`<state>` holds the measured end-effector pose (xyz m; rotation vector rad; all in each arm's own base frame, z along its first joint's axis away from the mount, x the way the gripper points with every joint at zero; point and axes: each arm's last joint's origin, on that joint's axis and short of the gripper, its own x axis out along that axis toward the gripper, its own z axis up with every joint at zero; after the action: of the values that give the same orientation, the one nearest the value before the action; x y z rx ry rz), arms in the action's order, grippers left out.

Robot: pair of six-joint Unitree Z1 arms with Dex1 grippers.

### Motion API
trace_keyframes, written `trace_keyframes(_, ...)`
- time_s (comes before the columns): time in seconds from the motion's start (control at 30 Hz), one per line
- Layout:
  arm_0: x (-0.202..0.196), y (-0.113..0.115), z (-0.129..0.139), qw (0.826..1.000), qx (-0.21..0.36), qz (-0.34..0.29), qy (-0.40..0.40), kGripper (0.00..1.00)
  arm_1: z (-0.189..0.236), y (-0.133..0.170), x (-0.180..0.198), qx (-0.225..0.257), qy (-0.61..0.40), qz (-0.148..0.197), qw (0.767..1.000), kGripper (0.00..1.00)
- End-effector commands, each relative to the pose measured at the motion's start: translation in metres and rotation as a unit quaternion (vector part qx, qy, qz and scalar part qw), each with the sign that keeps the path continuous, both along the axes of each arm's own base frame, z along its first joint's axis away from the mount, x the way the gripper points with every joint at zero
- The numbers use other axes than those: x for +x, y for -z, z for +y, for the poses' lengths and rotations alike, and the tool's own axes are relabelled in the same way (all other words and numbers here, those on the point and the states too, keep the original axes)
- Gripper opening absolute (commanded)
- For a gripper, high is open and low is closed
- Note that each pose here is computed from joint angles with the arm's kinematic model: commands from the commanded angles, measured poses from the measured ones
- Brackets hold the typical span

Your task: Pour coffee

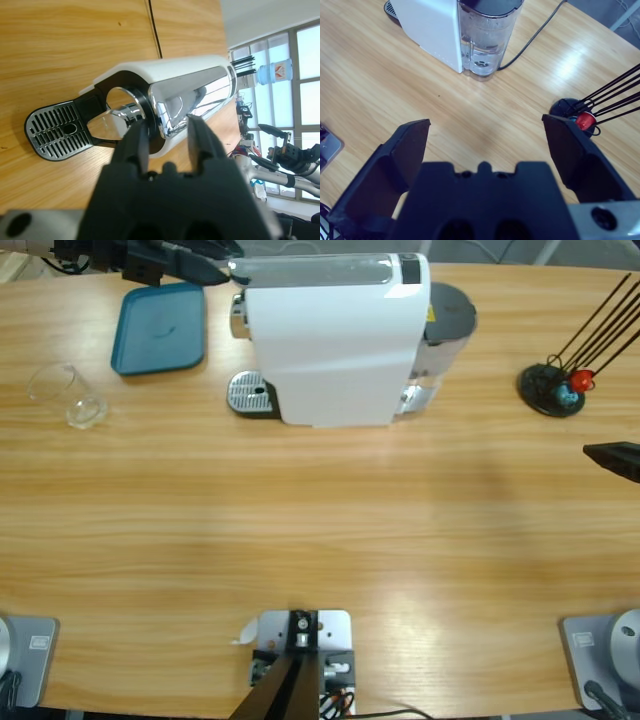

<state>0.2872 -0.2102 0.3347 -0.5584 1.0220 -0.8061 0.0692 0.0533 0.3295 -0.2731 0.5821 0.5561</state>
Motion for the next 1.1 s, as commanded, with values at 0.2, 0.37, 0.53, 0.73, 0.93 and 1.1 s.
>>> trace_keyframes(0.2,-0.001,0.019,-0.011,1.000,0.004,0.022,0.017,0.222,-0.005,0.010,-0.006,0.000,0.004,0.001,1.000,0.991)
trace_keyframes(0.37,-0.003,0.014,-0.011,1.000,-0.001,0.010,0.020,0.000,-0.006,0.009,-0.006,0.002,0.004,-0.001,1.000,0.987)
trace_keyframes(0.53,-0.006,0.011,-0.018,0.999,-0.010,0.003,0.030,0.000,-0.006,0.010,-0.007,0.001,0.004,0.000,1.000,0.987)
trace_keyframes(0.73,-0.007,-0.020,-0.030,0.997,-0.051,-0.040,0.037,0.000,-0.006,0.010,-0.006,0.001,0.004,0.000,1.000,0.987)
trace_keyframes(0.93,-0.017,-0.077,-0.042,0.988,-0.097,-0.111,0.053,0.000,-0.004,0.011,-0.003,-0.011,0.011,0.005,1.000,1.000)
trace_keyframes(1.1,-0.039,-0.121,-0.024,0.976,-0.073,-0.197,0.053,0.890,-0.005,0.010,0.002,-0.026,0.061,-0.006,0.998,0.981)
